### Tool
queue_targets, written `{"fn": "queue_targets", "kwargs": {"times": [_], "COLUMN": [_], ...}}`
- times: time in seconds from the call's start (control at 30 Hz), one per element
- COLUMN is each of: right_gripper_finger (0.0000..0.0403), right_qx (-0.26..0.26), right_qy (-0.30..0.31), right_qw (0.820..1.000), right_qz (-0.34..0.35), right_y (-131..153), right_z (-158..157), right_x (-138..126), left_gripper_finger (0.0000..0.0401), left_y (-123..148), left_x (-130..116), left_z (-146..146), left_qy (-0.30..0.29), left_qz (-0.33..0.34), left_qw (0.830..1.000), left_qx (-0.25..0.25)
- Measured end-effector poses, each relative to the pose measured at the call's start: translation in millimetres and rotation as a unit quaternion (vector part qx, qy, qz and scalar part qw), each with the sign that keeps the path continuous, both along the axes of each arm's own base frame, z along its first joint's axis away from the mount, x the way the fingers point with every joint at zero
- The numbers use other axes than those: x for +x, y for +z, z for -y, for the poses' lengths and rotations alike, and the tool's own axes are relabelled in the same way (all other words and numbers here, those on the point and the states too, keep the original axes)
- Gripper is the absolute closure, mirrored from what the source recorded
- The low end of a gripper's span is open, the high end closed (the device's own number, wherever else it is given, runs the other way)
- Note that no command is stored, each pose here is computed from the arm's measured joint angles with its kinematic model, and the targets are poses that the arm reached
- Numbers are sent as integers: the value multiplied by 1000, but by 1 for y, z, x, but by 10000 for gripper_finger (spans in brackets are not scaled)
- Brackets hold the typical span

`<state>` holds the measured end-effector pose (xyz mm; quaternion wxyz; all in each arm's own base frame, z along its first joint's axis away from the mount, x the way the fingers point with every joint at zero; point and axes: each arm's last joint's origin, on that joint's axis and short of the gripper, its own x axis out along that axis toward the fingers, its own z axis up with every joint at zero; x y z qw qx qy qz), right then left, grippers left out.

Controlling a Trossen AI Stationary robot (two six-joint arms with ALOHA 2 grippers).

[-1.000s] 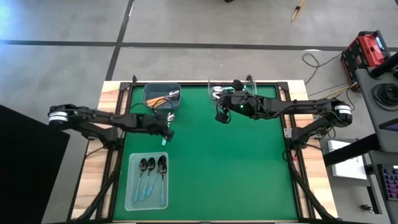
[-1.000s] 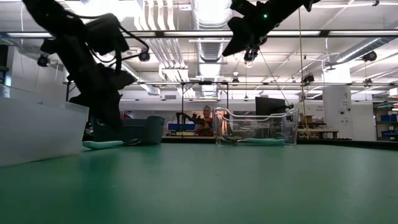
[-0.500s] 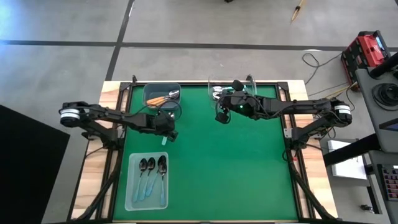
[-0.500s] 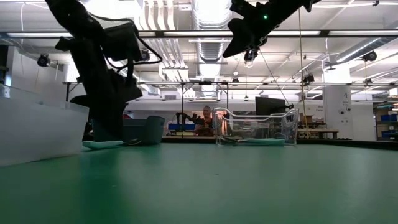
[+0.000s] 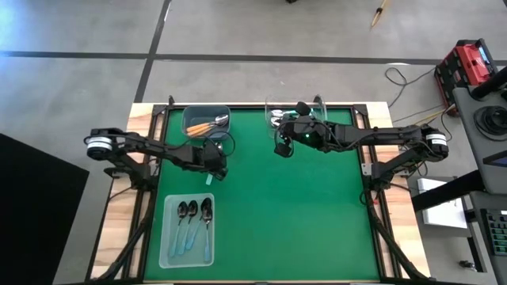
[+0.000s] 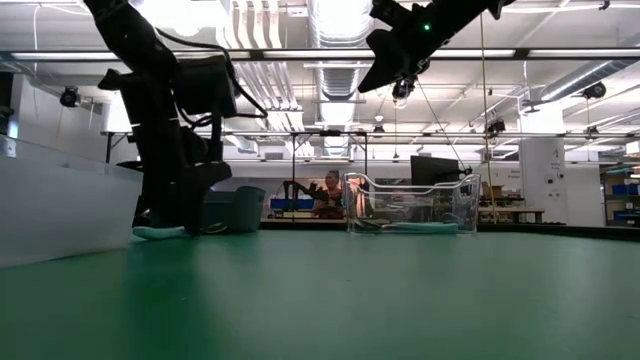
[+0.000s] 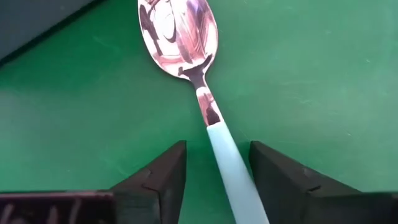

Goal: Sort silverware by color (type)
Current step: Put the light blue spoon into the transparent bin

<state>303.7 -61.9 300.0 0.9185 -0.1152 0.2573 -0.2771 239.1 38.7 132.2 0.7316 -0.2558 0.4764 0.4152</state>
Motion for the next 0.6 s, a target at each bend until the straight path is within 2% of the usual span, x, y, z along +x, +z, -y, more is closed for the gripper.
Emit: {"fn": "queue_targets", "kwargs": {"times": [0.13, 0.23, 0.6], "right_gripper_finger": [351, 351, 351], "right_qx": [0, 0, -1], "right_qy": [0, 0, 0], "right_qw": [1000, 1000, 1000], "right_qz": [0, 0, -1], "right_y": [0, 0, 0], "right_z": [0, 0, 0], "right_x": [0, 0, 0], "left_gripper_finger": [230, 239, 341], "left_y": [-4, -5, -4], "left_x": [1, 2, 5], "left_z": [0, 1, 6], "left_qy": [0, -2, -14], "left_qz": [-9, -11, 8], "left_qw": [1000, 1000, 1000], "left_qx": [3, 3, 2]}}
